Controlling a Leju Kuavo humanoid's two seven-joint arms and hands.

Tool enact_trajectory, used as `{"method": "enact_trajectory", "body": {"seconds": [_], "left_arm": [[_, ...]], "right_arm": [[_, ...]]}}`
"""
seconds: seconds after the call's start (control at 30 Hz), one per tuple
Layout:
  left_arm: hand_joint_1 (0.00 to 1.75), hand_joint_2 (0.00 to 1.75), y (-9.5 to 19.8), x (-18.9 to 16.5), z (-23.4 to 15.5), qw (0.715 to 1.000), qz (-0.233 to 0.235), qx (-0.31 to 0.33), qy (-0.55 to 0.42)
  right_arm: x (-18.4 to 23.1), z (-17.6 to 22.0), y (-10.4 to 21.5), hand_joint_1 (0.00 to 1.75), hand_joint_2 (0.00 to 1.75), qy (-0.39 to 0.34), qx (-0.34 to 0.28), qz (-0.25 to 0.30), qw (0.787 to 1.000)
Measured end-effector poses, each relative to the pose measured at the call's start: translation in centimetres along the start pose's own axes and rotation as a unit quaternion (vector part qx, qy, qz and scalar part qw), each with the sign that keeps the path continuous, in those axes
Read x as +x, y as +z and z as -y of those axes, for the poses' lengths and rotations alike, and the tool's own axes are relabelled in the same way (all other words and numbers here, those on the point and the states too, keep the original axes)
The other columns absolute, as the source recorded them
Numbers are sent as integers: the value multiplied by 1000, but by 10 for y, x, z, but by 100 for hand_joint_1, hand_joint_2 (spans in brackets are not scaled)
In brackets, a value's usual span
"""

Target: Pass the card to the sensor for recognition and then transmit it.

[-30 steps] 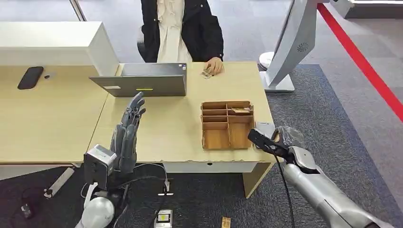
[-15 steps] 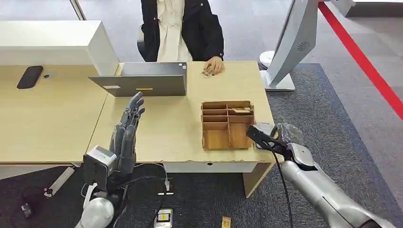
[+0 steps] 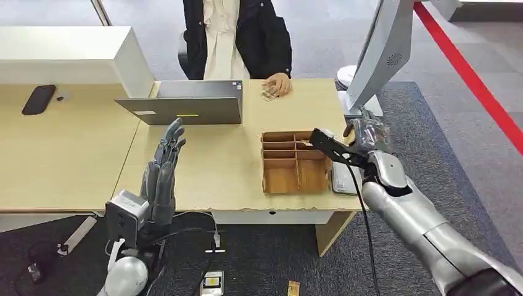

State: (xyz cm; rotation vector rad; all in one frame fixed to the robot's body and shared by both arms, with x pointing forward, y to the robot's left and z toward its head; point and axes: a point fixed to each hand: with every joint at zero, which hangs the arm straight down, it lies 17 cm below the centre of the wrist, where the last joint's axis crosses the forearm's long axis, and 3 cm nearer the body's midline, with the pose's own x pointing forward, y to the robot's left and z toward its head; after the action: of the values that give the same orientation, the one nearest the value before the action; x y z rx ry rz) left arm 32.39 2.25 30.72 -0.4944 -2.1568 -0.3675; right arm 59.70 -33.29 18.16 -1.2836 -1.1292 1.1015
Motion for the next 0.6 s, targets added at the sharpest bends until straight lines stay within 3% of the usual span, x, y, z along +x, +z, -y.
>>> {"method": "enact_trajectory", "body": {"seconds": [0.37, 0.6], "left_arm": [[0, 0, -1, 8, 2, 1000, 23, 0, -2], [0, 0, -8, 12, 6, 999, 31, -7, 8]], "right_arm": [[52, 92, -13, 175, 175, -9, -87, 64, 994], [107, 127, -18, 175, 175, -20, -91, 126, 988]]}}
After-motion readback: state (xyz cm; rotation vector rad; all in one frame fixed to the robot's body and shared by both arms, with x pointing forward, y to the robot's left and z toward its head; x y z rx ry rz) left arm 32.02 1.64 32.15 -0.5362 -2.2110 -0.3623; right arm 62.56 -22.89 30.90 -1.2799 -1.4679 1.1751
